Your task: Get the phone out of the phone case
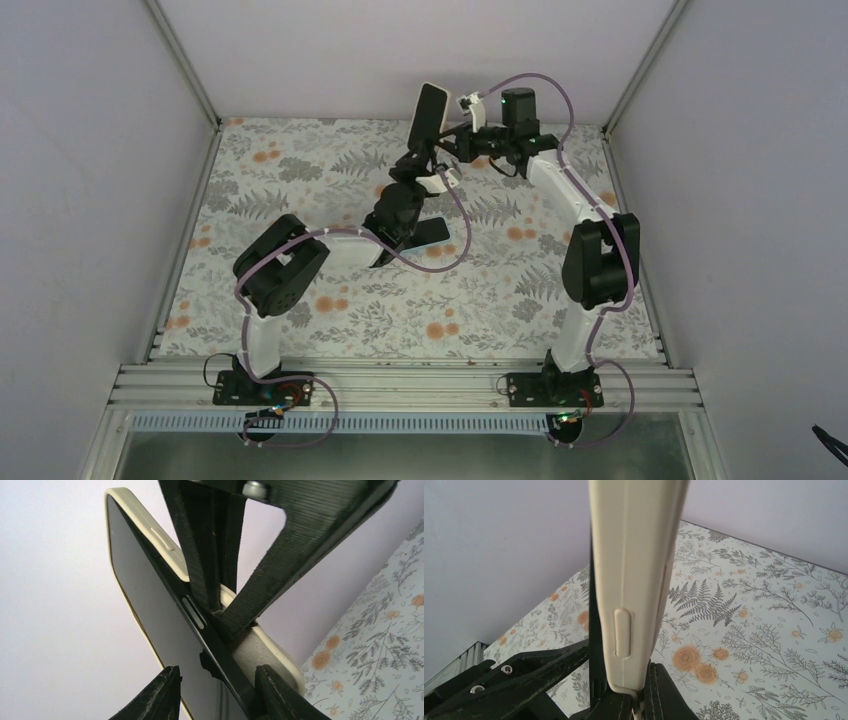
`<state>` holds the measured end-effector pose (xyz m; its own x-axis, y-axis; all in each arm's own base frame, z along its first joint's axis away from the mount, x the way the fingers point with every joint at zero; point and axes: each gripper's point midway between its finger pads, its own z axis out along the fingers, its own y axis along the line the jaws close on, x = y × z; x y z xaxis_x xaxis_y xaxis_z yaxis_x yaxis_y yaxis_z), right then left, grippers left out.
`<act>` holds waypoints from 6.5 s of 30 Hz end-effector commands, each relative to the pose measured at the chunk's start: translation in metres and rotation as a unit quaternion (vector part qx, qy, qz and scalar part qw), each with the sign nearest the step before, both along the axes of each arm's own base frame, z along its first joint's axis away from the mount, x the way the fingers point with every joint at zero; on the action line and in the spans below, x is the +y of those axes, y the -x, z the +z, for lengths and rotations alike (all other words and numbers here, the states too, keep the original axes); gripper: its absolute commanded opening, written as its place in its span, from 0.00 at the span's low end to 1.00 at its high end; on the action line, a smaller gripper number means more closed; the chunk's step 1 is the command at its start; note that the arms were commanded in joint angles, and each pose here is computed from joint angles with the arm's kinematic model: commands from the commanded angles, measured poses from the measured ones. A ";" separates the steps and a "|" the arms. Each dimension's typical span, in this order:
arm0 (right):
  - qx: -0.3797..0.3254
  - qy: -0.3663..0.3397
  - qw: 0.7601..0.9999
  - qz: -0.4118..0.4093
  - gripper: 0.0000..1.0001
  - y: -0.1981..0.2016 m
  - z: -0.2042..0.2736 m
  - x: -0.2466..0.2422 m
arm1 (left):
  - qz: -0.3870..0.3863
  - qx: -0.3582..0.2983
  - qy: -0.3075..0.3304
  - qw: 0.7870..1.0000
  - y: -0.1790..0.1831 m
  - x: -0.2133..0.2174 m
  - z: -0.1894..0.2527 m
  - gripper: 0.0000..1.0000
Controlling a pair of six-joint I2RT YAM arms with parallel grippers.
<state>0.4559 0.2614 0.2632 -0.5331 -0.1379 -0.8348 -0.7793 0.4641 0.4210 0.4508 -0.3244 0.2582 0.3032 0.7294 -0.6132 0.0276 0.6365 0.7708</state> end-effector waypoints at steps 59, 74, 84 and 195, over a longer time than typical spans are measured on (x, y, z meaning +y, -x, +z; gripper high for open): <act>-0.007 0.246 0.964 -0.096 0.04 -0.018 -0.075 -0.098 | 0.096 -0.045 0.065 0.992 0.027 0.108 0.100 0.02; 0.092 0.172 0.981 -0.013 0.03 0.022 -0.084 -0.099 | 0.142 -0.012 -0.026 0.989 0.051 0.136 0.046 0.02; 0.260 0.095 0.958 0.080 0.03 0.119 -0.142 -0.147 | 0.186 0.043 -0.173 0.966 0.089 0.181 -0.046 0.02; 0.208 0.288 0.923 0.146 0.04 0.123 -0.243 -0.019 | -0.087 0.504 -0.150 0.846 0.024 0.067 -0.218 0.02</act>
